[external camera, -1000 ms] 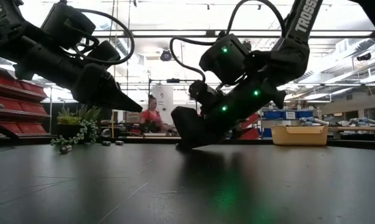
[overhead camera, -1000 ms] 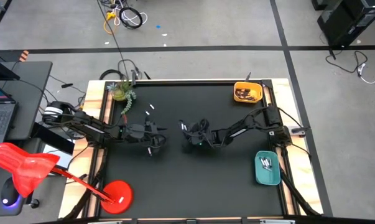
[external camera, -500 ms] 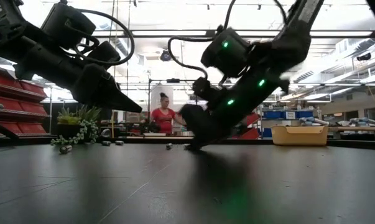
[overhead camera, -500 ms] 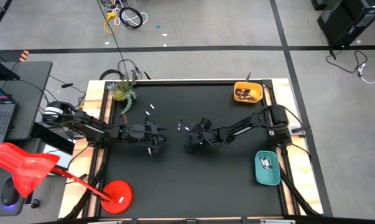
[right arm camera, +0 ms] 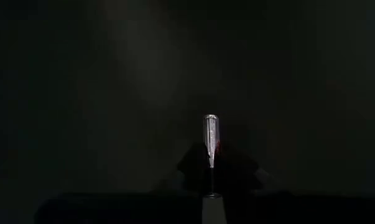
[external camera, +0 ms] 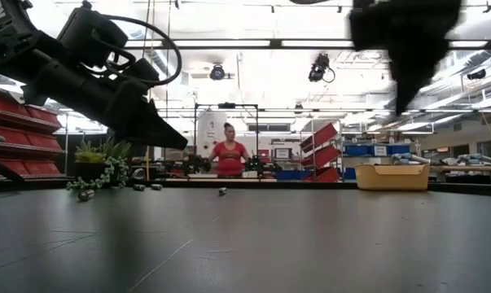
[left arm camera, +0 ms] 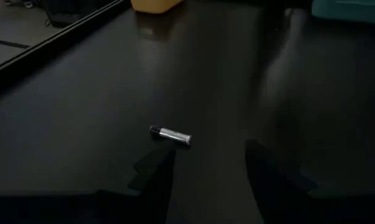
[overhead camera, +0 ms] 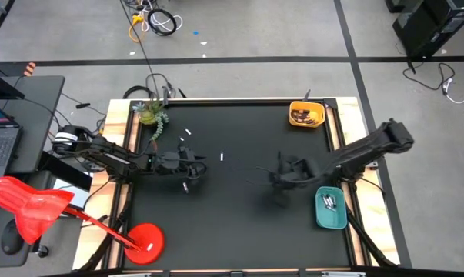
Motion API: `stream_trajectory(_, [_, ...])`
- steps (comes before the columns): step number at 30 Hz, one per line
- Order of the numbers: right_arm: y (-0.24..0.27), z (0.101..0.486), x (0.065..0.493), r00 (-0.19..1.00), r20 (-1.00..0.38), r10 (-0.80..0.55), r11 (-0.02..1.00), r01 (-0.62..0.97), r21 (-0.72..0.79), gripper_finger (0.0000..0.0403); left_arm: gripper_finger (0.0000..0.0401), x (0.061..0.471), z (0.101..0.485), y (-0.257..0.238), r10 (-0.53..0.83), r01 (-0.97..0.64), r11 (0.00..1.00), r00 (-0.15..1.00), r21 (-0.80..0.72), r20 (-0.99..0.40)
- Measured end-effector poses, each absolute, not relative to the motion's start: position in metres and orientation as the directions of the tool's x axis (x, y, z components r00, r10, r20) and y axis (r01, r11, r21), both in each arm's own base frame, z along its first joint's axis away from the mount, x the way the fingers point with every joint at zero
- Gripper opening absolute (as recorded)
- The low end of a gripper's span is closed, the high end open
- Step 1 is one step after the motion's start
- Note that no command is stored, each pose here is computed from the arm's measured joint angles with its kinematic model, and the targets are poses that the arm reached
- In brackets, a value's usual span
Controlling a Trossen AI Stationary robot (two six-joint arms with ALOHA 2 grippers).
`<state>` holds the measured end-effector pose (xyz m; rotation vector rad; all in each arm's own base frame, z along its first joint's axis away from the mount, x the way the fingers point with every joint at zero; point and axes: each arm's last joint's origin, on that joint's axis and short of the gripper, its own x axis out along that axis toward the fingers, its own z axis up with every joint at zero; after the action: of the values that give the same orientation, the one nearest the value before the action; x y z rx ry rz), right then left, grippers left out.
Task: Sort batteries
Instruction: Put the silver battery into the green bin
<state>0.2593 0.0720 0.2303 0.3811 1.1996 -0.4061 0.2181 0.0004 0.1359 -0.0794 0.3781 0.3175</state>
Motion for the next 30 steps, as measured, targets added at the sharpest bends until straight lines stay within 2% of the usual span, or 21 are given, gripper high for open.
stream_trajectory(5, [0.096, 0.253, 0.214, 0.065, -0.991, 0.118, 0.747, 0.652, 0.132, 0.0029, 0.0198, 0.219, 0.138, 0.000, 0.276, -0.314, 0.948, 0.895, -0.057, -0.351])
stream_trajectory(9, [0.110, 0.256, 0.184, -0.145, -0.977, 0.157, 0.643, 0.766, -0.010, 0.0034, 0.0198, 0.220, 0.140, -0.001, 0.239, -0.281, 0.956, 0.911, -0.081, -0.335])
stream_trajectory(12, [0.120, 0.252, 0.169, -0.237, -0.958, 0.165, 0.598, 0.796, -0.094, 0.0048, 0.0198, 0.220, 0.140, -0.001, 0.234, -0.278, 0.957, 0.911, -0.085, -0.340])
stream_trajectory(20, [0.131, 0.217, 0.156, -0.306, -0.941, 0.147, 0.595, 0.787, -0.163, 0.0075, 0.0198, 0.220, 0.140, -0.001, 0.234, -0.278, 0.957, 0.910, -0.082, -0.343])
stream_trajectory(25, [0.127, 0.230, 0.156, -0.394, -0.891, 0.227, 0.594, 0.780, -0.194, 0.0088, 0.0198, 0.220, 0.139, -0.001, 0.234, -0.277, 0.957, 0.909, -0.081, -0.343])
stream_trajectory(28, [0.124, 0.246, 0.160, -0.364, -0.910, 0.197, 0.581, 0.791, -0.190, 0.0090, 0.0198, 0.220, 0.139, -0.001, 0.235, -0.278, 0.957, 0.909, -0.079, -0.343])
stream_trajectory(30, [0.120, 0.257, 0.168, -0.277, -0.951, 0.137, 0.583, 0.799, -0.148, 0.0089, 0.0198, 0.220, 0.140, -0.001, 0.235, -0.277, 0.957, 0.910, -0.080, -0.341])
